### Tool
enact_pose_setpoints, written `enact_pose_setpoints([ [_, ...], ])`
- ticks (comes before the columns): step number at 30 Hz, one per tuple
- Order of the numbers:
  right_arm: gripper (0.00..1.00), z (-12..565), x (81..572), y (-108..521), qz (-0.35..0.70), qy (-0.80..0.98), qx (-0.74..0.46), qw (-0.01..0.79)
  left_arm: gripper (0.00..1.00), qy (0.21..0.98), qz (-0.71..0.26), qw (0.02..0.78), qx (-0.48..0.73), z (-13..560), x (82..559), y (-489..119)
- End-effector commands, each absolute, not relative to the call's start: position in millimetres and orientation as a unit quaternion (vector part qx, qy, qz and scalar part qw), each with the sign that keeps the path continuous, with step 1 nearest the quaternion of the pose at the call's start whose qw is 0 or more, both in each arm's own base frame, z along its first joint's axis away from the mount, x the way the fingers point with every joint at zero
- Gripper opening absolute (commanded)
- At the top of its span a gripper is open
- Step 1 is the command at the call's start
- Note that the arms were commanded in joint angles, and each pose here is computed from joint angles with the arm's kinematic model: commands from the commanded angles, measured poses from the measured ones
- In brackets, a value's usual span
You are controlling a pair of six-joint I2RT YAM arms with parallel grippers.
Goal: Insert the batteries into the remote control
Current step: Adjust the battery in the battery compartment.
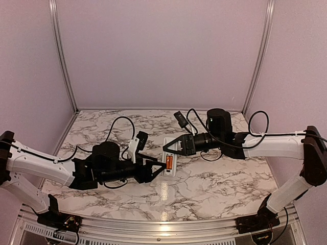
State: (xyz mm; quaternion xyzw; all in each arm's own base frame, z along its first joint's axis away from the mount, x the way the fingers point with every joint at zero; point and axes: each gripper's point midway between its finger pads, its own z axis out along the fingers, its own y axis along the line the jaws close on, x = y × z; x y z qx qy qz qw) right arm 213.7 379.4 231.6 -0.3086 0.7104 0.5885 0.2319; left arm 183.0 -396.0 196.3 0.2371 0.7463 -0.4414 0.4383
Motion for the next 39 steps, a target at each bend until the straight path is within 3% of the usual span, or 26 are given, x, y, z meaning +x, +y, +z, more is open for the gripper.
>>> enact_pose_setpoints([
  [1, 0.00, 264, 211, 384, 0.595, 0.684, -0.327, 0.267, 0.60, 0.715, -0.512, 0.416, 0.234, 224, 175, -415],
  [20, 0.00, 278, 201, 388, 0.601, 0.671, -0.341, 0.268, 0.34, 0.738, -0.489, 0.414, 0.213, 211, 198, -421],
  [24, 0.00, 281, 202, 387, 0.600, 0.672, -0.340, 0.270, 0.26, 0.765, -0.448, 0.420, 0.196, 199, 212, -416],
  [30, 0.00, 282, 203, 387, 0.599, 0.674, -0.337, 0.272, 0.23, 0.793, -0.396, 0.424, 0.188, 184, 225, -410],
  [31, 0.00, 281, 204, 387, 0.598, 0.675, -0.336, 0.272, 0.26, 0.795, -0.391, 0.422, 0.194, 183, 225, -411],
  [35, 0.00, 274, 217, 379, 0.593, 0.688, -0.317, 0.274, 0.51, 0.774, -0.412, 0.418, 0.236, 198, 214, -418],
  [39, 0.00, 268, 241, 357, 0.585, 0.703, -0.286, 0.285, 0.65, 0.765, -0.408, 0.431, 0.249, 214, 220, -405],
])
